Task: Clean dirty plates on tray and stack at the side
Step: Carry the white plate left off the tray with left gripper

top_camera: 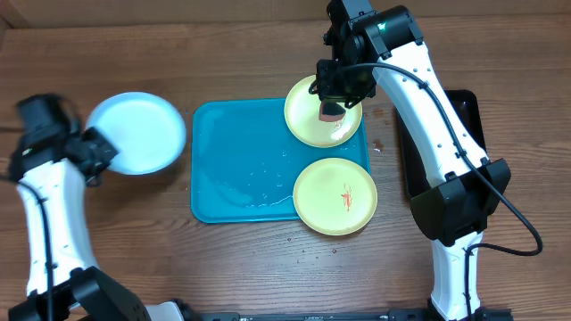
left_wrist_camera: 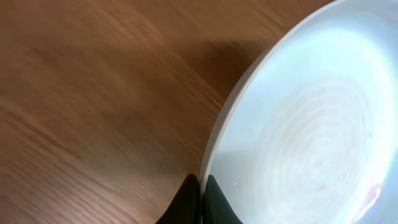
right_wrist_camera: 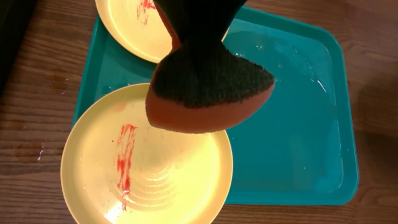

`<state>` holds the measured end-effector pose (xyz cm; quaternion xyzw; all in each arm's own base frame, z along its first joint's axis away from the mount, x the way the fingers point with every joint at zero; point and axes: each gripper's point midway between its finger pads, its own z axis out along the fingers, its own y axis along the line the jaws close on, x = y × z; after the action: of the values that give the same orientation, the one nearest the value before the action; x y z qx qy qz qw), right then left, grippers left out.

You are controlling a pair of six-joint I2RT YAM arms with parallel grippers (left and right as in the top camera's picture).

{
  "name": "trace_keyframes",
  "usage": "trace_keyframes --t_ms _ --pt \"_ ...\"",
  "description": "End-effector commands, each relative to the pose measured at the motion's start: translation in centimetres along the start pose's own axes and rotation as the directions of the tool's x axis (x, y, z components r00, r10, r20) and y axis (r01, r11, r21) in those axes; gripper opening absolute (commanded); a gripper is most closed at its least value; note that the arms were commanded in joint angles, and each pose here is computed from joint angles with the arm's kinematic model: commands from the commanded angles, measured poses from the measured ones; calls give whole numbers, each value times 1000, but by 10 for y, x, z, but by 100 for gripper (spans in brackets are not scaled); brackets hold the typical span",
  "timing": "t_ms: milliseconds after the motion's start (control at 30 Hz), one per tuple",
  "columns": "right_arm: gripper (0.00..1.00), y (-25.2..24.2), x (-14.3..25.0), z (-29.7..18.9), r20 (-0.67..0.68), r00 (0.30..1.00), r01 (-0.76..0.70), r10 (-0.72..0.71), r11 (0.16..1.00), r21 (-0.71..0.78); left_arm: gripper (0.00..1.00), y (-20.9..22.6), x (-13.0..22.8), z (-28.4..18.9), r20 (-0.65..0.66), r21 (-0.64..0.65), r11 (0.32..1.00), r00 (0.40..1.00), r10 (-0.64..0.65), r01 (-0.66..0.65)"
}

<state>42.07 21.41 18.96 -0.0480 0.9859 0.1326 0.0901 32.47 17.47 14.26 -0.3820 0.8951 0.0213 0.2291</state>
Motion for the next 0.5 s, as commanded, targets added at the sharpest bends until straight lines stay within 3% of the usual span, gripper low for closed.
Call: trace_keyframes --t_ms 0,467 --pt "4 4 -6 -24 66 998 12 -11 1000 -14 4 26 14 16 -39 8 997 996 -74 74" --pt "4 4 -5 -24 61 998 11 -10 1000 -13 4 47 35 68 56 21 995 993 -103 102"
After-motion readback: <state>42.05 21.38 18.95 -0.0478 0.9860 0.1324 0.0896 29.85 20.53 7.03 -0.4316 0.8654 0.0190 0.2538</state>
